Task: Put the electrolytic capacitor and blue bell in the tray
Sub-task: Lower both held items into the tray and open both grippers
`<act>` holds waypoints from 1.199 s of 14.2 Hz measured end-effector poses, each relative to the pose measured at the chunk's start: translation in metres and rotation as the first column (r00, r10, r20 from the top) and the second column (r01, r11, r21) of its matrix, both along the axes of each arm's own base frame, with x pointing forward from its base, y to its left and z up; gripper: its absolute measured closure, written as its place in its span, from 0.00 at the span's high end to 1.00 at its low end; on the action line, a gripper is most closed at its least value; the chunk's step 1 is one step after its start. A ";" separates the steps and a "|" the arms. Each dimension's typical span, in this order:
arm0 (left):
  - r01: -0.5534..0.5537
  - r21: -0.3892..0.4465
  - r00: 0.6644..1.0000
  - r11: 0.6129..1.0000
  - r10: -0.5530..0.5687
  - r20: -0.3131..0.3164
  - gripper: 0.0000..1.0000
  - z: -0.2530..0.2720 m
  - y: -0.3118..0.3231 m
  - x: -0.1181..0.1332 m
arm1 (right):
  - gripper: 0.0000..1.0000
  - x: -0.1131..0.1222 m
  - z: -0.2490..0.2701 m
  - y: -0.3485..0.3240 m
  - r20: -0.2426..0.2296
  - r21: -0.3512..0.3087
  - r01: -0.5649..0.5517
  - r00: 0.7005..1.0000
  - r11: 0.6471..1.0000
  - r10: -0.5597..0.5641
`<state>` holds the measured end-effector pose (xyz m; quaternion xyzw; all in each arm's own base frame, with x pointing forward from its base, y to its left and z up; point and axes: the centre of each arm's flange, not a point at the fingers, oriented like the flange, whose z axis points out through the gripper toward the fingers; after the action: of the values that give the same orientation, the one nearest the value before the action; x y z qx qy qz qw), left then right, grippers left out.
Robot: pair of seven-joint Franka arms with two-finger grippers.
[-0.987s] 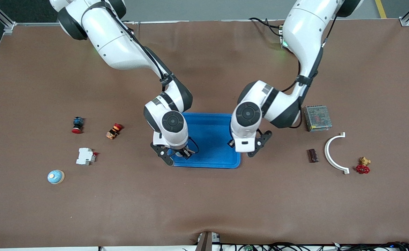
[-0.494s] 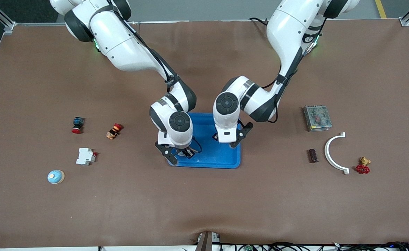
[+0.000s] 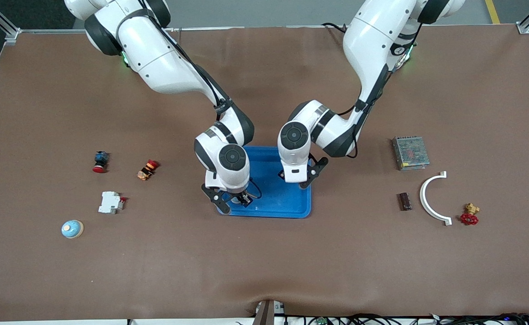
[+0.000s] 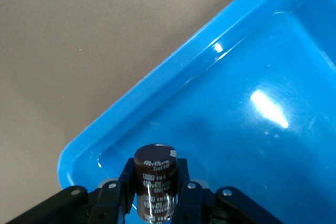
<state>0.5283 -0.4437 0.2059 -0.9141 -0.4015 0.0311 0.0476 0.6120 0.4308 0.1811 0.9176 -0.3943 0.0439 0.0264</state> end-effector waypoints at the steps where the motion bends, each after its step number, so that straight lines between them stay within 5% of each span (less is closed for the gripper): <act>1: 0.000 0.002 1.000 1.000 0.000 -0.002 0.34 -0.002 0.001 -0.001 | 0.66 0.000 0.000 0.000 0.001 0.001 0.000 1.000 1.000 0.000; 5: 0.009 0.011 1.000 1.000 -0.009 -0.013 0.34 -0.012 0.001 -0.010 | 0.66 0.000 0.001 0.001 0.003 0.002 0.001 1.000 1.000 -0.001; 9: 0.026 0.024 0.999 0.999 -0.025 -0.029 0.34 -0.021 -0.003 -0.023 | 0.99 -0.005 0.001 0.012 0.047 -0.023 -0.024 0.999 0.999 0.025; 15: 0.041 0.036 0.998 0.999 -0.040 -0.040 0.34 -0.027 -0.006 -0.033 | 1.00 -0.005 0.003 0.014 0.055 -0.034 -0.052 0.997 0.998 0.053; 17: 0.043 0.037 0.998 0.998 -0.041 -0.039 0.49 -0.027 -0.006 -0.032 | 1.00 -0.002 0.011 0.010 0.030 -0.063 -0.080 0.996 0.995 0.082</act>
<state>0.4958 -0.4494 0.1786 -0.9205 -0.3818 0.0400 0.0729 0.6104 0.4406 0.1919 0.9308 -0.3555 0.0718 0.0464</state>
